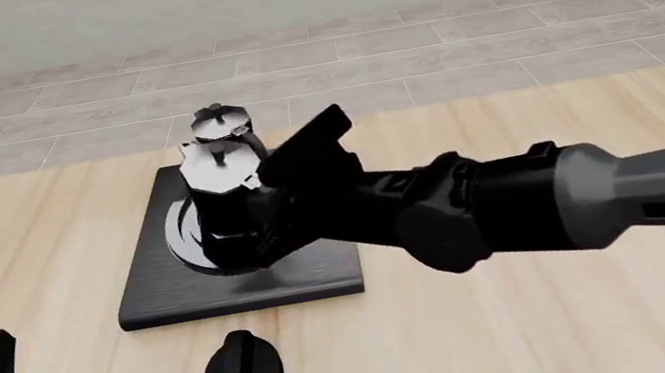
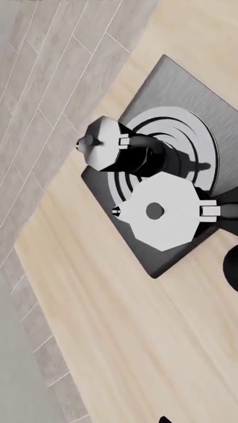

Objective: Put both moka pots on the stove.

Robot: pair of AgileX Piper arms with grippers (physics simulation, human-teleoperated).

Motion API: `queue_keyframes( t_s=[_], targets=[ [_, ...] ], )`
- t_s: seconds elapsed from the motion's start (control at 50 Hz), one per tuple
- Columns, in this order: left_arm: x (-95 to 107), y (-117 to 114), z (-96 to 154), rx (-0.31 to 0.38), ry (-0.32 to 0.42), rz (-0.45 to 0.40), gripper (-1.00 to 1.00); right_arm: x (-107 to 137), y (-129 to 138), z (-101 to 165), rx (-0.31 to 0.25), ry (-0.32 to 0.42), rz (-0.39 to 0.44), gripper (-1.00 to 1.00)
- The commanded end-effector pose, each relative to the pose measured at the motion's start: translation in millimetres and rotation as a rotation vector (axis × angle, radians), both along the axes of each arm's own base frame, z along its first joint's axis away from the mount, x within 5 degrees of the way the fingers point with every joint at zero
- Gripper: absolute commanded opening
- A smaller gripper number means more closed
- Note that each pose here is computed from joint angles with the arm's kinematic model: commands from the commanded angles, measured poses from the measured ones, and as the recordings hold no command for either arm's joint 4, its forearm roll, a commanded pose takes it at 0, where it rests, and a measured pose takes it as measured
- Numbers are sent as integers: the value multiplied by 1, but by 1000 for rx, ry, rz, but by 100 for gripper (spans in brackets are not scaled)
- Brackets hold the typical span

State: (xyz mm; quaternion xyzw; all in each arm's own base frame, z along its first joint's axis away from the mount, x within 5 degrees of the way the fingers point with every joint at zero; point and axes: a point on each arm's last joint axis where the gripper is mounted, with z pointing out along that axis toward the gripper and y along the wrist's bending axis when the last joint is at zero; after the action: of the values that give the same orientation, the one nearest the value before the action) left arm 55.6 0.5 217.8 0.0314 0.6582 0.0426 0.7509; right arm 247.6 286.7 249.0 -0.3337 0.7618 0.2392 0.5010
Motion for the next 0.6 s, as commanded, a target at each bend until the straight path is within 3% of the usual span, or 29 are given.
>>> queue_keyframes(
  t_s=[0.02,0.6],
  targets=[
    [0,1,1,-3,-4,14,100,-5,3,33,67,-41,10,-100],
    [0,1,1,-7,-5,16,100,4,16,23,50,-35,17,-100]
  ],
)
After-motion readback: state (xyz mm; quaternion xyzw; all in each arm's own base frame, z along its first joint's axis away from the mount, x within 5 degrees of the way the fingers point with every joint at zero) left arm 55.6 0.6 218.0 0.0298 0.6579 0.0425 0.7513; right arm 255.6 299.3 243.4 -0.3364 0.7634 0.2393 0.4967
